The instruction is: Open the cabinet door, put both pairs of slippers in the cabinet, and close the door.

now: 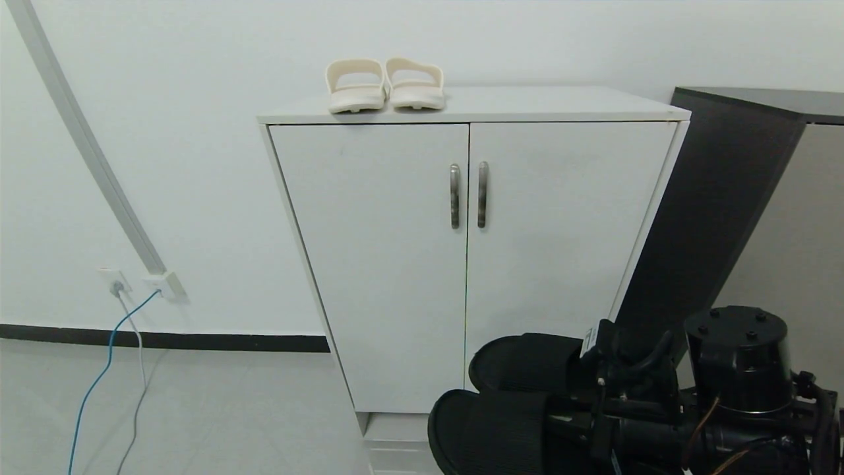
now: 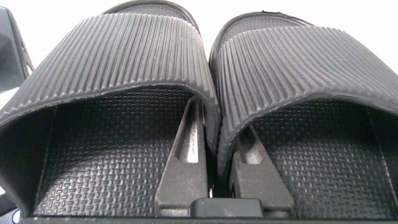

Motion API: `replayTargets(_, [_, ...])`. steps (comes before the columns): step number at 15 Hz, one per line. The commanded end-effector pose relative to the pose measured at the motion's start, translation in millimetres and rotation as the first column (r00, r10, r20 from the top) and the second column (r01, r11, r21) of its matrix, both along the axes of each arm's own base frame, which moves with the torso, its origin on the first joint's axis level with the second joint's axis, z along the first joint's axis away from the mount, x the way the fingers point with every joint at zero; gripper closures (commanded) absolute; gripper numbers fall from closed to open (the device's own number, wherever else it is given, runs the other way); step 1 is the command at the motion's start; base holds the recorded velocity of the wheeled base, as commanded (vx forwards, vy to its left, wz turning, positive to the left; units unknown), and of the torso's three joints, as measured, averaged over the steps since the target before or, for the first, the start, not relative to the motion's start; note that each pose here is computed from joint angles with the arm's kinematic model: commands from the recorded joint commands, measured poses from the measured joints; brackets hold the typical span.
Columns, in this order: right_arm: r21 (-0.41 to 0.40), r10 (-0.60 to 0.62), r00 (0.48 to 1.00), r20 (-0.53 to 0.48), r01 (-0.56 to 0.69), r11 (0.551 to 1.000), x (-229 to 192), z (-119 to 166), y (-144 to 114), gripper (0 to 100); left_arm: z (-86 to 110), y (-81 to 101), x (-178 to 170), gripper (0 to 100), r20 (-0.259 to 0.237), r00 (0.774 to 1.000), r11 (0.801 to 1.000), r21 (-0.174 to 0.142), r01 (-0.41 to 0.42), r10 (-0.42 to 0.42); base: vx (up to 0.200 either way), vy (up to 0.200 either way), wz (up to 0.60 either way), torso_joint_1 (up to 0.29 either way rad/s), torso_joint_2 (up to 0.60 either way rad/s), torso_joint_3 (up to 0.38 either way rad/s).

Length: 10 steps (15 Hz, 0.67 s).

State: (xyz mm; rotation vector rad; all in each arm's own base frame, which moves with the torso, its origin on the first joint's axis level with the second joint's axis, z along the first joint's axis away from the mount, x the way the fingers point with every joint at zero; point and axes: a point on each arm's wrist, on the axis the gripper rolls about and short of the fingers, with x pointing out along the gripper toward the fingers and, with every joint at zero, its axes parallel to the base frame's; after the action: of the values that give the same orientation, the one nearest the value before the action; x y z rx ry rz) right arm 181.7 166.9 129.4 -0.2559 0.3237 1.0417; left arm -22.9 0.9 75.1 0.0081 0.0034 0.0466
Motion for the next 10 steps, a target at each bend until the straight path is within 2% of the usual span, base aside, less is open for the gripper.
replayTargets(1, [-0.004, 0.002, 1.000, -0.002, -0.002, 1.000, 0, -1, 0, 100, 0.1, 0.0, 0, 0, 0.000, 1.000, 1.000, 0.000, -0.001, 0.001, 0.000, 0.000, 0.00, 0.002, 0.33, 0.310])
replayTargets(5, [-0.004, 0.003, 1.000, -0.004, -0.003, 1.000, 0, -2, 0, 100, 0.3, 0.0, 0, 0, 0.000, 1.000, 1.000, 0.001, 0.001, -0.001, 0.000, 0.000, 0.00, 0.001, 0.02, 0.012])
replayTargets(8, [-0.006, 0.004, 1.000, -0.004, -0.004, 1.000, -1, -2, 0, 100, 4.4, -0.1, 2, 0, -0.020, 1.000, 1.000, 0.004, 0.002, -0.002, 0.000, 0.000, 0.00, 0.000, 0.00, 0.000])
replayTargets(9, [-0.009, 0.004, 1.000, -0.007, -0.004, 1.000, -1, -3, -1, 100, 24.7, -0.1, 1, 0, 0.010, 1.000, 1.000, -0.016, 0.008, -0.008, 0.000, 0.000, 0.00, 0.000, 0.00, 0.000])
replayTargets(10, [-0.011, 0.004, 1.000, -0.010, -0.004, 1.000, -1, -4, 0, 100, 46.4, -1.0, 2, 0, 0.022, 0.999, 0.998, -0.044, 0.049, -0.048, 0.000, 0.000, 0.00, 0.000, 0.00, 0.000])
